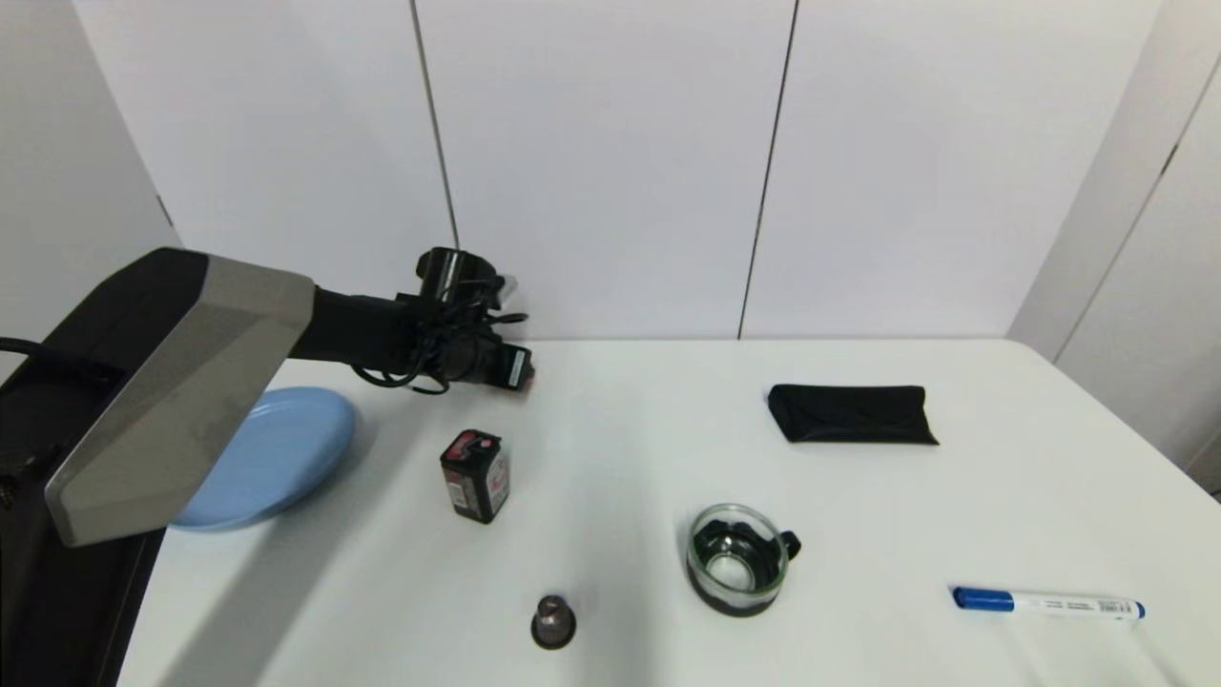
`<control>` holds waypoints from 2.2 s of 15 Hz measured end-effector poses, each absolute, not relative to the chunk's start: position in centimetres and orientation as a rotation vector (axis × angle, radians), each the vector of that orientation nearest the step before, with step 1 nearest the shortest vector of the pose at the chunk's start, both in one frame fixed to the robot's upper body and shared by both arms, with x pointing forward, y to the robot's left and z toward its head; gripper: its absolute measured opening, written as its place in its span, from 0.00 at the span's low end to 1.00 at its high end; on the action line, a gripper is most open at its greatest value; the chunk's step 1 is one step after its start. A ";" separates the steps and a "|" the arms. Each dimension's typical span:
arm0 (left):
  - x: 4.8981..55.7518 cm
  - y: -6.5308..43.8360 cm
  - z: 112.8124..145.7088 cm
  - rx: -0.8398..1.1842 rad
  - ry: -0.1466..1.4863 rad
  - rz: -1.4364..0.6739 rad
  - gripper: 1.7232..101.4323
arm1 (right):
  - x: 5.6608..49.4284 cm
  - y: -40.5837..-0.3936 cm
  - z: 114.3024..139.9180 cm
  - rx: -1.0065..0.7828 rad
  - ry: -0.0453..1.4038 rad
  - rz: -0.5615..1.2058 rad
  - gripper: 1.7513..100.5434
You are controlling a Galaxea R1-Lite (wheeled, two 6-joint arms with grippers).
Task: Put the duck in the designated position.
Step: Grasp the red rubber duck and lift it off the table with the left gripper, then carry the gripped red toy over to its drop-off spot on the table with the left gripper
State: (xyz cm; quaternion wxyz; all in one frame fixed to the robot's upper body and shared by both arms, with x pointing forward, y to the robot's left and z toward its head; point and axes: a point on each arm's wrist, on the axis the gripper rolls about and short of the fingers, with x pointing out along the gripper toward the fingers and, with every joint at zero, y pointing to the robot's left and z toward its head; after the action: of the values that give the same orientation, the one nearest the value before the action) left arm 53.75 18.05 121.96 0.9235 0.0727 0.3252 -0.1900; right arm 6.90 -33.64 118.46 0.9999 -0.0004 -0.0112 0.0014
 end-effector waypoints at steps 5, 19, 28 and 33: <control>53.0 18.3 123.2 0.153 0.654 -0.394 0.37 | 6.9 -33.6 118.5 -0.001 -0.022 0.003 0.97; 43.2 23.1 136.8 0.185 0.407 -0.276 0.32 | 6.9 -33.6 118.5 -0.001 -0.022 0.003 0.97; 38.6 26.7 136.9 0.205 0.518 -0.211 0.31 | 6.9 -33.6 118.5 -0.001 -0.022 0.003 0.97; 37.6 26.9 132.5 0.190 0.654 -0.268 0.30 | 6.9 -33.6 118.5 -0.001 -0.022 0.003 0.97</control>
State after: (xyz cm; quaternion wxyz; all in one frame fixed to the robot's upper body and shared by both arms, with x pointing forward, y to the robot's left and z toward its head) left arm 37.59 26.86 132.47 0.9337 0.0928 0.3199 -0.1312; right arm 6.90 -33.64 118.46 0.9999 -0.0007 -0.0110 0.0014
